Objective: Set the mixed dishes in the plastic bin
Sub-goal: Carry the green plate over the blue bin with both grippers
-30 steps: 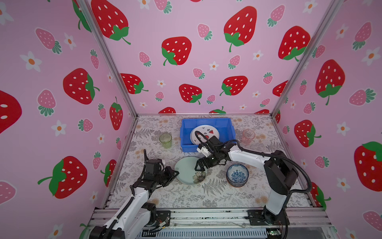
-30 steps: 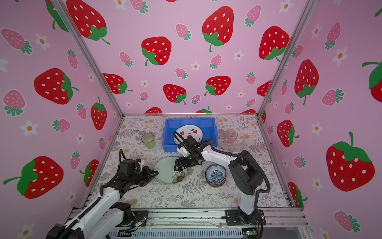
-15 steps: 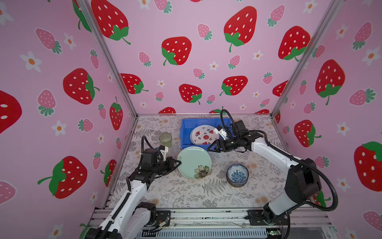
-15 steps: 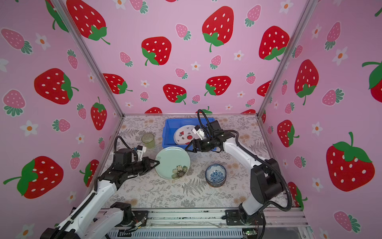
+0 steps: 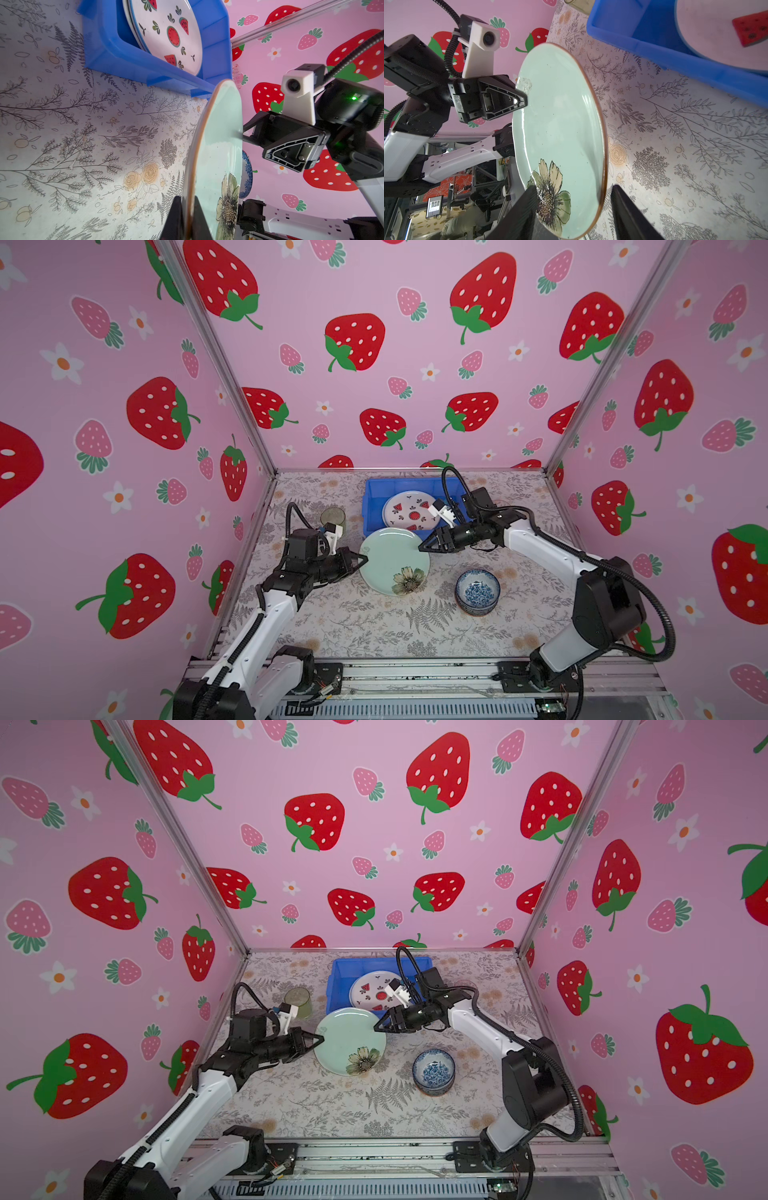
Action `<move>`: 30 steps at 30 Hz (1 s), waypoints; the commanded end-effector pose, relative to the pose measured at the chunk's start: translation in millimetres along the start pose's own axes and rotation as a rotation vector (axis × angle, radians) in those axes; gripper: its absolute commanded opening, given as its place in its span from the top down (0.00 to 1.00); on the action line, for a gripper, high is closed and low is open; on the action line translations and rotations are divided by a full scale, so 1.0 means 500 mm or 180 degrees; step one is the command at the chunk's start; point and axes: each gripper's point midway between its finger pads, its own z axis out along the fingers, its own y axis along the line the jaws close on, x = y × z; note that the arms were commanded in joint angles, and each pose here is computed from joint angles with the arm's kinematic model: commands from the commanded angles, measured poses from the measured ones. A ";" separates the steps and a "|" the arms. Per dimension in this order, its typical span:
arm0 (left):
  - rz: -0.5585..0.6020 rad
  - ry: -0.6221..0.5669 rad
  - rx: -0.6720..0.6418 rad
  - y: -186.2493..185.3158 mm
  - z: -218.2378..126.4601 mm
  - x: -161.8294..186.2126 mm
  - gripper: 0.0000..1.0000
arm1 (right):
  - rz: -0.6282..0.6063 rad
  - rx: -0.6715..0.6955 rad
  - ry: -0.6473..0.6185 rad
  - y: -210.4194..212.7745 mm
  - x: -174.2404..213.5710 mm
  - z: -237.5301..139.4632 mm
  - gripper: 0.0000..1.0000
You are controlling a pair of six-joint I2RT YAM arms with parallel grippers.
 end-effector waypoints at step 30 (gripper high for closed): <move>0.0379 -0.0067 0.0425 -0.079 0.002 -0.047 0.83 | 0.0008 -0.0266 -0.0070 0.012 -0.017 0.022 1.00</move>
